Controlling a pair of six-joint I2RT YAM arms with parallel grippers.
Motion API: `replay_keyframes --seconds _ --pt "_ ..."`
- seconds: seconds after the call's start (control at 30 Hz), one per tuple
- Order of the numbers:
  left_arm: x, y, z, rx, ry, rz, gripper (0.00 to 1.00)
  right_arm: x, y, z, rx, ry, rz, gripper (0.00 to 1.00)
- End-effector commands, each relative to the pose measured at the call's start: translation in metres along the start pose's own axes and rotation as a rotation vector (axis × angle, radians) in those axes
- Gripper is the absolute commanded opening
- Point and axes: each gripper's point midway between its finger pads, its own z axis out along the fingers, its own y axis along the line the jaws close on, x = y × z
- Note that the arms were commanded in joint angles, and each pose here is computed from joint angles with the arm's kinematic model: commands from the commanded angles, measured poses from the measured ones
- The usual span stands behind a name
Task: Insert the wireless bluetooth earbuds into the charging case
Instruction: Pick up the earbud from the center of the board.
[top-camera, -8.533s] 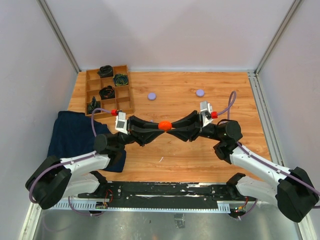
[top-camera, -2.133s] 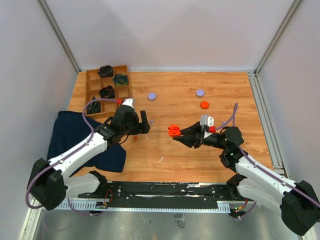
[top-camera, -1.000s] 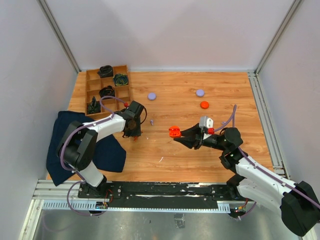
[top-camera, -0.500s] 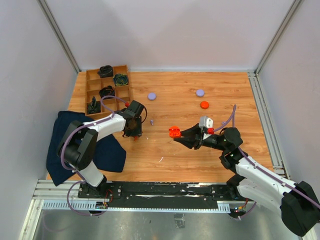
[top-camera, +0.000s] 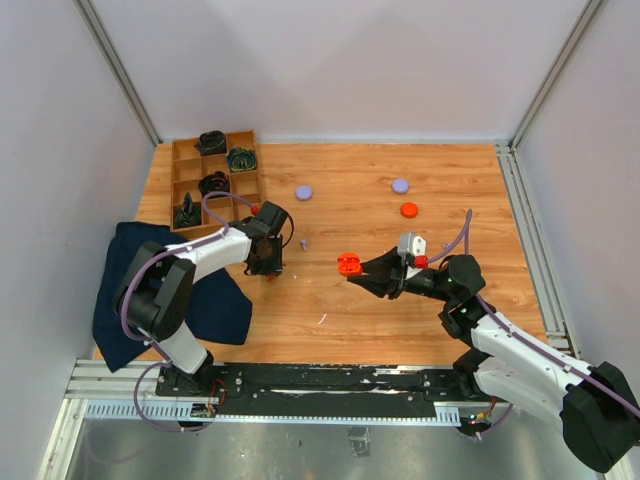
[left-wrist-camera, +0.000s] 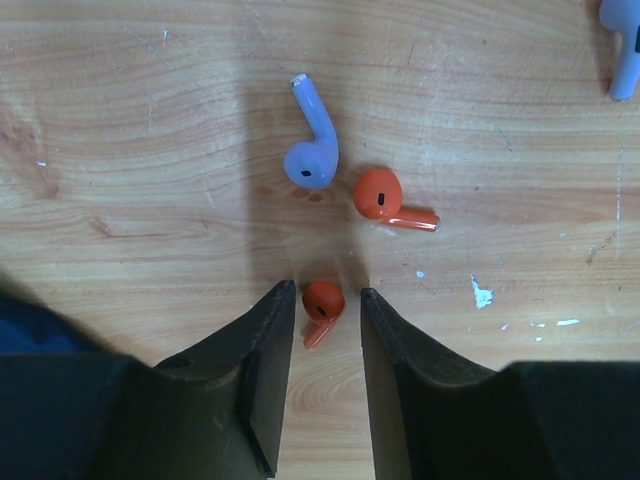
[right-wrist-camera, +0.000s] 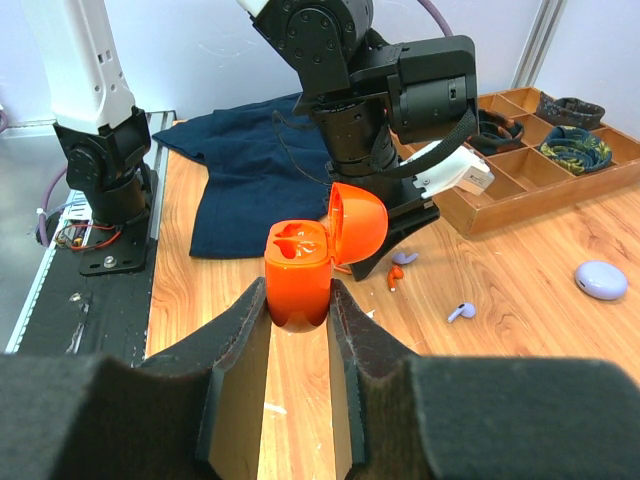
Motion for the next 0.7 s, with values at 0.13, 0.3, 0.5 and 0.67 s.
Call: replay_keyframes --seconds 0.13,0.3,0.5,0.67 --pt "0.025 0.008 0.001 -0.026 0.099 0.036 0.34 -0.006 -0.005 -0.001 0.011 -0.020 -0.015 0.01" --pt "0.023 0.004 0.000 -0.021 0.094 0.046 0.27 -0.006 -0.005 -0.001 0.010 -0.019 -0.011 0.01" --pt "0.013 -0.003 -0.012 0.031 0.038 0.047 0.21 -0.008 -0.006 0.000 0.015 -0.020 -0.009 0.01" --pt "-0.007 -0.021 -0.036 0.145 -0.062 0.031 0.20 -0.011 -0.009 0.001 0.027 -0.029 -0.011 0.01"
